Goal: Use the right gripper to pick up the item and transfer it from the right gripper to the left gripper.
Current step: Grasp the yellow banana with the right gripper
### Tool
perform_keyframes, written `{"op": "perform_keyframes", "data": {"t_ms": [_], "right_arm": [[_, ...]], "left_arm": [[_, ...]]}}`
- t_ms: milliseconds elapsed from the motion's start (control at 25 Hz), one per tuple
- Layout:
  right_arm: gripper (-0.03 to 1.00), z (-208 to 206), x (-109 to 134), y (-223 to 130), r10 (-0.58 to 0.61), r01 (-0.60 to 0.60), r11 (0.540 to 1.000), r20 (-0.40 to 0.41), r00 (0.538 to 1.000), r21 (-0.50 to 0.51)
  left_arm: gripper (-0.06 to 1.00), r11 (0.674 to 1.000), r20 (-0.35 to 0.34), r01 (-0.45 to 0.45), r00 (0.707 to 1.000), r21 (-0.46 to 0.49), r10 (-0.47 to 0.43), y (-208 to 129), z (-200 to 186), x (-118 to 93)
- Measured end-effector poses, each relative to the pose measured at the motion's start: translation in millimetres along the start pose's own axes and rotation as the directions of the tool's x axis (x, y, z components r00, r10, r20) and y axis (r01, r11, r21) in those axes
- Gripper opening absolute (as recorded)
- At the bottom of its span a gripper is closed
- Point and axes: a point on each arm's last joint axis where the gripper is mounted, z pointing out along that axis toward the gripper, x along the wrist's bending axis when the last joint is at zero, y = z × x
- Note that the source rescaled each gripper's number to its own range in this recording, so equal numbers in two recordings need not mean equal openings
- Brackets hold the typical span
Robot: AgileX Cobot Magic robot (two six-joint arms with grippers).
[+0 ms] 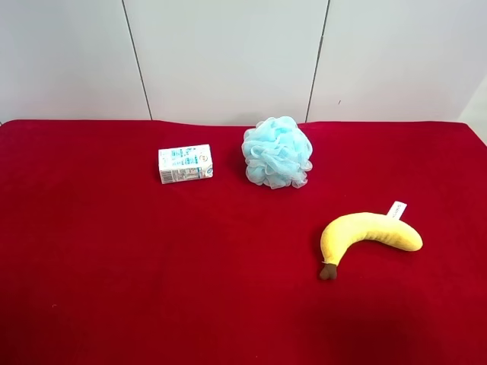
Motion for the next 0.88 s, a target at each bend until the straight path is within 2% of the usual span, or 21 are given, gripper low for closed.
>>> {"op": "perform_keyframes", "data": {"t_ms": [640,760,880], "right_arm": [[1.00,0.0,4.5,0.1,0.028,-0.027,1.000,-0.050,0.998,0.003],[1.00,3.1,4.6,10.0,0.019,-0.015,0.998,-0.049,0.999,0.063],[1.00,14.9,3.7,37.1,-0.045,0.052,0.986,-0.046,0.998,0.162]], "left_arm": [[1.00,1.000,0.000,0.000,1.000,0.000,0.000,0.0,0.0,0.0],[1.00,1.000,0.000,0.000,1.000,0.000,0.000,0.0,0.0,0.0],[1.00,1.000,0.000,0.000,1.000,0.000,0.000,0.0,0.0,0.0]]}}
